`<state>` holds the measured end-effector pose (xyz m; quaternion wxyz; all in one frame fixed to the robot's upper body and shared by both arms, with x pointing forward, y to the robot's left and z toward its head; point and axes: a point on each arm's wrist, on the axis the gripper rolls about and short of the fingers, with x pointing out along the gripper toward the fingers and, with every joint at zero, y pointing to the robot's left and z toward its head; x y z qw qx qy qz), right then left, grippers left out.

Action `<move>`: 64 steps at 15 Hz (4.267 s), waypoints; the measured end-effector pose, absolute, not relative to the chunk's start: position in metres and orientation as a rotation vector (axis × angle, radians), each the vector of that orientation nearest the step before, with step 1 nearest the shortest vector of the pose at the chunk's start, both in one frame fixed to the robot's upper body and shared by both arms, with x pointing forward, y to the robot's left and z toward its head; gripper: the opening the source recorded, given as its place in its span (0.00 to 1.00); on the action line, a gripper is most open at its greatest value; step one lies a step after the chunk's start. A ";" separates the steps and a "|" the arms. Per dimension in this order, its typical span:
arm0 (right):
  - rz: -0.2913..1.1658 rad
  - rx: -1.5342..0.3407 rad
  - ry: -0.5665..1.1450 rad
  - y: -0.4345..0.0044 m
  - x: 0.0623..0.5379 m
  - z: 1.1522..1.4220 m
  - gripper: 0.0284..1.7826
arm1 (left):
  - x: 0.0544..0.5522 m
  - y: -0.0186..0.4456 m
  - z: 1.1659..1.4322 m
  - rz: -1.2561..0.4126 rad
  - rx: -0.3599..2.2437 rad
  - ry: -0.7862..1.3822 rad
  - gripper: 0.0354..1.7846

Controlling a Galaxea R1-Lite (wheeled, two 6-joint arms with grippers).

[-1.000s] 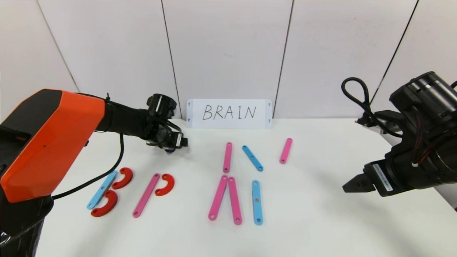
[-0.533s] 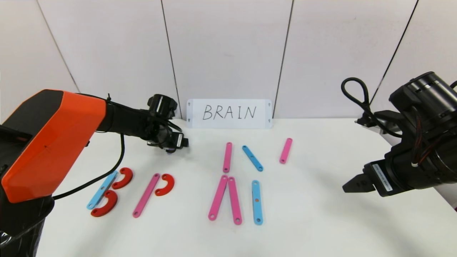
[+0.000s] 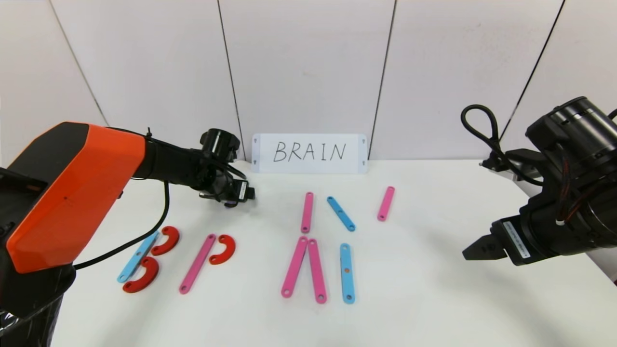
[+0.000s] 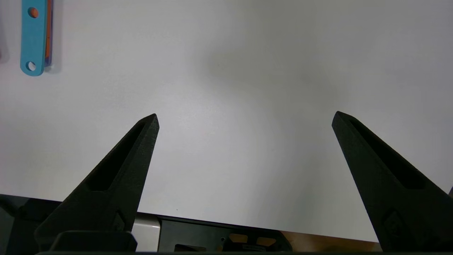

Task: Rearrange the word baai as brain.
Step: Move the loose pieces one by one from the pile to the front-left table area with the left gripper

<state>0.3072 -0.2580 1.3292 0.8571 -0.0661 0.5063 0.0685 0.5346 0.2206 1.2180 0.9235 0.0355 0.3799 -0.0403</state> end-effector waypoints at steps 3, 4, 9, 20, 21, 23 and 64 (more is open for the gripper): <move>0.144 -0.139 1.063 -0.258 0.307 1.329 0.96 | 0.535 0.220 1.218 -0.084 0.071 0.779 0.84; 0.144 -0.139 1.063 -0.258 0.307 1.329 0.96 | 0.535 0.220 1.217 -0.083 0.072 0.779 0.77; 0.144 -0.139 1.061 -0.258 0.307 1.330 0.96 | 0.535 0.219 1.217 -0.084 0.074 0.781 0.27; 0.147 -0.139 1.057 -0.258 0.305 1.331 0.96 | 0.519 0.206 1.239 -0.013 -0.021 0.772 0.13; 0.148 -0.139 1.055 -0.258 0.305 1.331 0.96 | 0.513 0.203 1.244 0.011 -0.044 0.786 0.13; 0.154 -0.141 1.049 -0.257 0.303 1.333 0.96 | 0.494 0.195 1.256 0.089 -0.098 0.832 0.13; 0.238 -0.188 1.029 -0.244 0.283 1.335 0.96 | 0.311 0.183 1.216 0.324 -0.342 0.975 0.13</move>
